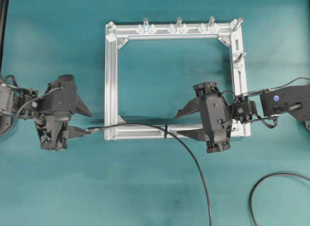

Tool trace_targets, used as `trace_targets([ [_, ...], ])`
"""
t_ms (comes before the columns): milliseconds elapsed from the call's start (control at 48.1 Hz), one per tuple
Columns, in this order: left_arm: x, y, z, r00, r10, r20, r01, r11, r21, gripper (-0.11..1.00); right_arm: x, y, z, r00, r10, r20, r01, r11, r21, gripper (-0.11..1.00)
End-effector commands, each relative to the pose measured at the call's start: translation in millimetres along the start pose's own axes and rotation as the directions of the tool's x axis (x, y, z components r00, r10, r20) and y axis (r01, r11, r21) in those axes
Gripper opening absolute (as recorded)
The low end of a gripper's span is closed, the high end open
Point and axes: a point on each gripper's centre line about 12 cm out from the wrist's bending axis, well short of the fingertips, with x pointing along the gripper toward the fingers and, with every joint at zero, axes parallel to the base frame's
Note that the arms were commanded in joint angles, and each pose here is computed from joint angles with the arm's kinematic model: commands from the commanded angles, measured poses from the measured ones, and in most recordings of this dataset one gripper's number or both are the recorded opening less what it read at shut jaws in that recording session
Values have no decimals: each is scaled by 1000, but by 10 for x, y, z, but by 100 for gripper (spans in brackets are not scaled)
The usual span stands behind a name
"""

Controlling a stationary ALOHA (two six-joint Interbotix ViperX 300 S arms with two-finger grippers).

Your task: Insert the wire through the string loop located in the center.

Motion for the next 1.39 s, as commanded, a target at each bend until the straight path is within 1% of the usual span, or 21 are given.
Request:
trace_targets([
  [0,-126,-14,137,999,-6,46,5,1000,17,58,-64,9,197,998,2,61,-2,1000,0,51],
  [104,-253,-18,184,998,-10,67,7,999,40,58,-130,18,277,996,4,87,-4,1000,0,51],
  [187,-346,-3,218,996,-8,87,4,999,46,58,-187,20,327,995,3,96,-3,1000,-1,51],
  [374,-520,49,285,988,3,152,-8,1000,29,58,-320,21,415,996,-2,92,2,1000,-5,51],
  [540,-633,78,307,980,9,199,-13,1000,21,58,-453,25,508,993,-3,117,3,1000,-7,51],
  [810,-805,82,239,965,2,261,-9,1000,26,58,-621,31,535,989,-1,150,2,1000,-8,51],
  [1060,-984,98,152,941,-3,337,-6,1000,25,58,-748,35,513,984,1,179,0,1000,-9,51],
  [1247,-1083,128,98,923,4,385,-12,1000,17,58,-838,43,540,971,8,238,-6,1000,-10,51],
  [1371,-1117,150,86,916,14,401,-20,1000,10,58,-876,45,536,960,13,281,-10,1000,-12,51],
])
